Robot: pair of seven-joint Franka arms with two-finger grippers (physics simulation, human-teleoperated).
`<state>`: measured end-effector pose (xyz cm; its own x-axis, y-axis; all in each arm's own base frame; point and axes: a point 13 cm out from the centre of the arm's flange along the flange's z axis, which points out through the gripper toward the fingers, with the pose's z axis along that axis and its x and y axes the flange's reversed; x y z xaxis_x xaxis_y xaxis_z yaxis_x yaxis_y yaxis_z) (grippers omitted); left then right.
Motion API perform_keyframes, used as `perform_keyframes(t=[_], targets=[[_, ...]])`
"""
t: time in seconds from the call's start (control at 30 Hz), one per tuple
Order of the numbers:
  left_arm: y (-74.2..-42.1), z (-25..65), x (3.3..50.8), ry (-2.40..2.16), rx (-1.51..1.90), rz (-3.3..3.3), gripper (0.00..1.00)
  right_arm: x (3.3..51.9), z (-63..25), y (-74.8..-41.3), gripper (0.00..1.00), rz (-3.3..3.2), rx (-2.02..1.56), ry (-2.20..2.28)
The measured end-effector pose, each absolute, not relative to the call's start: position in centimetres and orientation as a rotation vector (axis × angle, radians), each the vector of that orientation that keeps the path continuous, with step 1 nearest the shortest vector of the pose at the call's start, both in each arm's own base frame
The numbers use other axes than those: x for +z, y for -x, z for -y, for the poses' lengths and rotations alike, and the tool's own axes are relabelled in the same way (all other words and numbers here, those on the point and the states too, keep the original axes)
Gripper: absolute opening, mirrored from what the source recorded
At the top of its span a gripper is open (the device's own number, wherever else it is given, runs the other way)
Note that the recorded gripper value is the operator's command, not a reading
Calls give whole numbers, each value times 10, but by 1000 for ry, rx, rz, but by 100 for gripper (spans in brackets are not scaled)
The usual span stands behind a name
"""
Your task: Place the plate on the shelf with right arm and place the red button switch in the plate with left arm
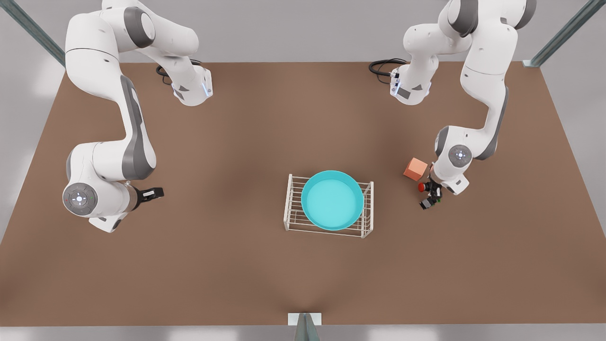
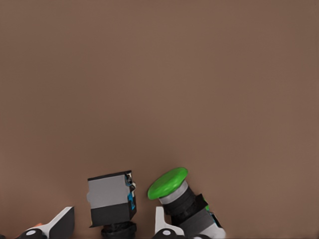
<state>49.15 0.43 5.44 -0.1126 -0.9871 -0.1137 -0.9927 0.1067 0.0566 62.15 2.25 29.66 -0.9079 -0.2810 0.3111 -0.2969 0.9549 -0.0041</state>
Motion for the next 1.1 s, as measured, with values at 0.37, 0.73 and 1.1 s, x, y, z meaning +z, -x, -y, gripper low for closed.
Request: perform_keyframes(t=[0.37, 0.73, 1.1], targets=[[-491, -1, 45, 2010, 143, -2339, 84, 296, -22, -621, 100, 2794, 71, -429], [-490, -2, 32, 1992, 116, -2352, 84, 295, -20, -621, 100, 2792, 71, -432], [-498, -2, 40, 1968, 84, -2348, 57, 294, -18, -621, 100, 2789, 70, -434]])
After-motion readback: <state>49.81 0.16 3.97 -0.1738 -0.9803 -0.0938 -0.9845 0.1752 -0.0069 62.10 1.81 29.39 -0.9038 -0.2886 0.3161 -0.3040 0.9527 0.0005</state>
